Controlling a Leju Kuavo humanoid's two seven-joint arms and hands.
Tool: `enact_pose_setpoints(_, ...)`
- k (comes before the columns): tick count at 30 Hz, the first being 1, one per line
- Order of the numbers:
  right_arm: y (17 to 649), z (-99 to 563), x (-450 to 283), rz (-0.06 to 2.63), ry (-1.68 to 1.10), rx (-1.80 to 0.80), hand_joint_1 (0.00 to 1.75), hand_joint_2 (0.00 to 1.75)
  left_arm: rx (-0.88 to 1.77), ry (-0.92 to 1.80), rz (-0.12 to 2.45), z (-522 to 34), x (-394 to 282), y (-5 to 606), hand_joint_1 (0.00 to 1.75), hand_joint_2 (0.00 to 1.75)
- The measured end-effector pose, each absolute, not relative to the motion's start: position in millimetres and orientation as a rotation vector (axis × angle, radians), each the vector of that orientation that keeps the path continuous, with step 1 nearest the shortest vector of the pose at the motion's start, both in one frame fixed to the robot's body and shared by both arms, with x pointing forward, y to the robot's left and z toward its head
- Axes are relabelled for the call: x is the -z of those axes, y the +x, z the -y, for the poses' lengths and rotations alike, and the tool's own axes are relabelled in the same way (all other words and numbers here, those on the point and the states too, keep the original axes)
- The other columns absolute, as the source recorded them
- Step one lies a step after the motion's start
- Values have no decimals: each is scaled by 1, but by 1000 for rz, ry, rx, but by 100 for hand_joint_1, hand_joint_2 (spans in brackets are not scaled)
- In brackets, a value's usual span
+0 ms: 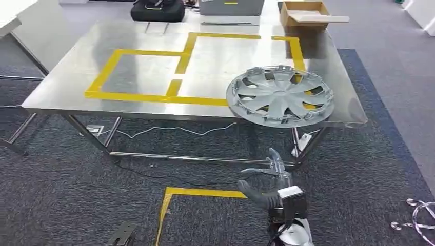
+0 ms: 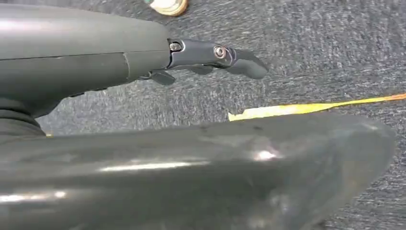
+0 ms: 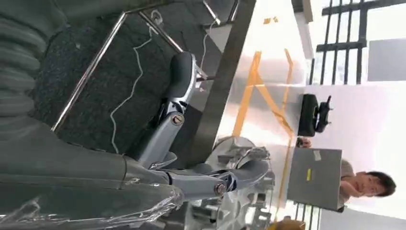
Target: Take the parts from the cabinet and place them on the table.
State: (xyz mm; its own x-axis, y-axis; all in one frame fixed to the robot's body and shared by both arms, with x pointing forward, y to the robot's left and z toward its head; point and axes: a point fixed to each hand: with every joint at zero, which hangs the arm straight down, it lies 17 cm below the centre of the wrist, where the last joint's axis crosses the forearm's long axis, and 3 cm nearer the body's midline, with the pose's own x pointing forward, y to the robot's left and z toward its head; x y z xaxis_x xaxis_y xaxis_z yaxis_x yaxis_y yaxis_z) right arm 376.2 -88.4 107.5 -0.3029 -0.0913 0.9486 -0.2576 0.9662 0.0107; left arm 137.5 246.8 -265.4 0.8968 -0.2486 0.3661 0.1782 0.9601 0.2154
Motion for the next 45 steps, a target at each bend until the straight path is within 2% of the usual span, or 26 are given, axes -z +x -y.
enact_pose_setpoints(4,375,87,-108,1880,264,-170,0,175,227,180,399,-247,266,136,0,0)
enact_pose_setpoints(5,375,87,-108,1882,265,-170,0,0,227,182,398,-249,266,135,0,0)
enact_pose_setpoints(13,373,85,-108,1888,263,-189,0,0,229,181,401,-248,266,137,0,0)
enact_pose_setpoints(14,373,85,-108,1889,263,-189,0,175,229,182,401,-248,266,137,0,0)
enact_pose_setpoints(45,361,95,-107,1894,315,-180,0,175,257,183,398,-242,265,142,0,0)
